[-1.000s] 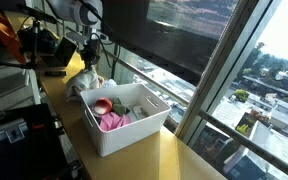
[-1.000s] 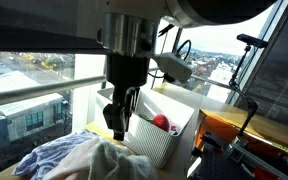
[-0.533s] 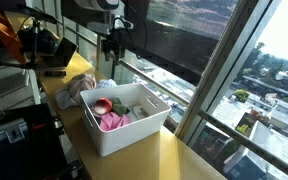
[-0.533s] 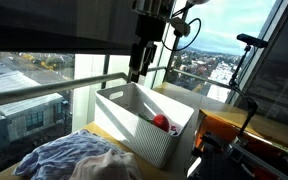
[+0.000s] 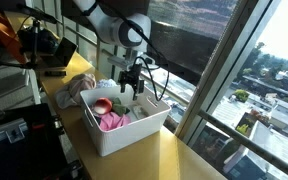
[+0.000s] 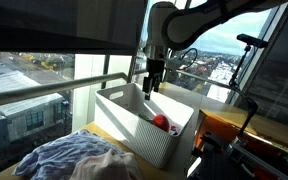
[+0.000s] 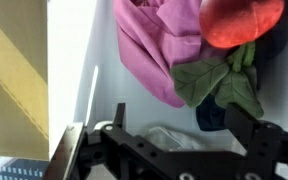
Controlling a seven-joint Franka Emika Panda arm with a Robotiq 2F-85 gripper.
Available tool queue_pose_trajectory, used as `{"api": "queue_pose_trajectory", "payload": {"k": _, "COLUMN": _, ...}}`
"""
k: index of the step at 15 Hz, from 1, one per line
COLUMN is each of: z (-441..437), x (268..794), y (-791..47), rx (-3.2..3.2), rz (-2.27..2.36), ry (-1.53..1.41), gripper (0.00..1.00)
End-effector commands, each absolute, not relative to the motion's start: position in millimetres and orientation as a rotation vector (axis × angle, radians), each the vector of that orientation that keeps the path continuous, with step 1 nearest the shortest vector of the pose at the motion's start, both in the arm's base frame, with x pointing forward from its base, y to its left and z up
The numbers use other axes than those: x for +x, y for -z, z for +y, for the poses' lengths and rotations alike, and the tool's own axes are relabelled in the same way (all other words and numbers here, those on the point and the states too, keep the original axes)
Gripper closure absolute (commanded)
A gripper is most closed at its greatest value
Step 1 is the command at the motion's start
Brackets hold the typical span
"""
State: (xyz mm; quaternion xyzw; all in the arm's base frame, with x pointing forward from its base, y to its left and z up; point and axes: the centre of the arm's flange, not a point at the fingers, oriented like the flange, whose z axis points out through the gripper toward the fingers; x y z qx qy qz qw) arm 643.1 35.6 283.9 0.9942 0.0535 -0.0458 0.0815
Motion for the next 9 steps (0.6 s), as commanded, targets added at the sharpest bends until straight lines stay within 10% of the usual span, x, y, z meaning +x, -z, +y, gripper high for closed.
{"api": "queue_pose_trajectory", "payload": {"k": 1, "z": 27, "x": 636, "y": -238, "rx": 2.942, "rz": 0.145, "ry": 0.237, "gripper": 0.0}}
{"api": "queue_pose_trajectory", "payload": {"k": 9, "z": 12, "x": 619, "y": -149, "rx": 2.933, "rz": 0.094, "ry": 0.463, "gripper": 0.0}}
